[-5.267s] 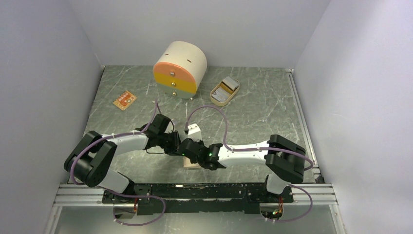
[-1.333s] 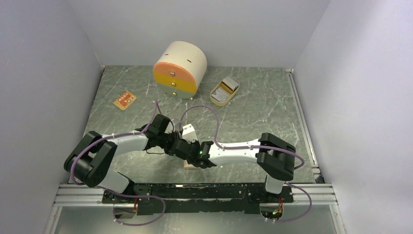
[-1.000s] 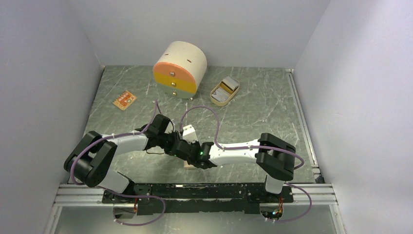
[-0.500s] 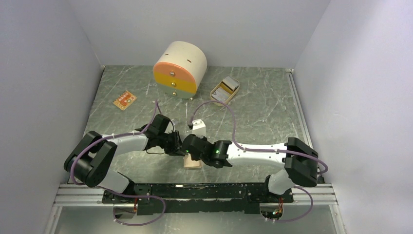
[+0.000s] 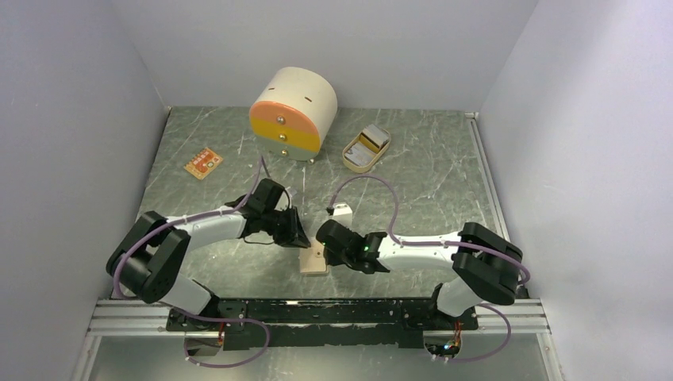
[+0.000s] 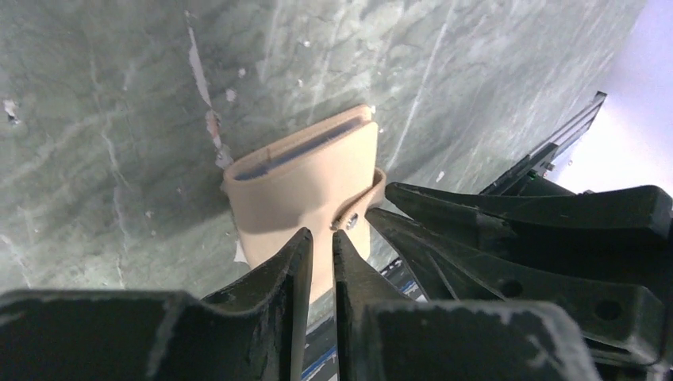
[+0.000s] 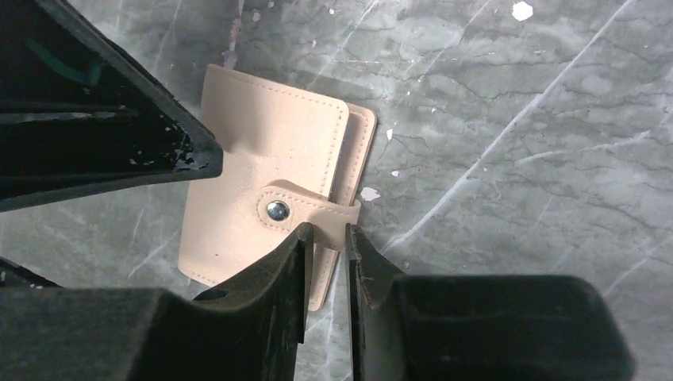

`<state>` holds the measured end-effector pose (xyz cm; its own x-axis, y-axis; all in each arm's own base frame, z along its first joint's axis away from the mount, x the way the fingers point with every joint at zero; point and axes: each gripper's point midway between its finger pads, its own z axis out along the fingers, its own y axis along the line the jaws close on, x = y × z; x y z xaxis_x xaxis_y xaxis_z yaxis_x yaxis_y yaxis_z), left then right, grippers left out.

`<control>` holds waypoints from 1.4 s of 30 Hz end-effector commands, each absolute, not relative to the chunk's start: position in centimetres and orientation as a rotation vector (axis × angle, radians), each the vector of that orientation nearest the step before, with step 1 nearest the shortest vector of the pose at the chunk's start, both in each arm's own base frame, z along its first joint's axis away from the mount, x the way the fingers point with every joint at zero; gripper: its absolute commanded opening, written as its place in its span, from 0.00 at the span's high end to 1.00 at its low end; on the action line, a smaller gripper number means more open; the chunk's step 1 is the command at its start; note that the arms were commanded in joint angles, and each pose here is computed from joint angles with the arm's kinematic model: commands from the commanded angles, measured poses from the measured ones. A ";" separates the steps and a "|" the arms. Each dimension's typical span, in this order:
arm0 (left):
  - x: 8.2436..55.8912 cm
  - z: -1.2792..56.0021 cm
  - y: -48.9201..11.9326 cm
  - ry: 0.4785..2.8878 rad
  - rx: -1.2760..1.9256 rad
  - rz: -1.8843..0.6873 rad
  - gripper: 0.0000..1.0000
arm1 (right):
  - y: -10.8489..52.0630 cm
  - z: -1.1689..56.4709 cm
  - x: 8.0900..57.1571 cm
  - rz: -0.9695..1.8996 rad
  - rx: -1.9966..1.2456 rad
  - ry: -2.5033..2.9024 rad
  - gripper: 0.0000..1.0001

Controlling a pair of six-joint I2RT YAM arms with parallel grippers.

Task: Put the credit cards into the card holder
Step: Close the card holder at the center of the board.

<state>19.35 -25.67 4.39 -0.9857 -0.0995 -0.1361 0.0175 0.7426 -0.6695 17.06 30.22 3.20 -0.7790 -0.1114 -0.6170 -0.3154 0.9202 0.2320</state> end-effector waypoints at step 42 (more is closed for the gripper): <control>19.4 1.5 -25.7 2.846 -0.068 -1.018 0.80 | 32.4 5.1 18.3 0.557 -0.276 2.440 0.80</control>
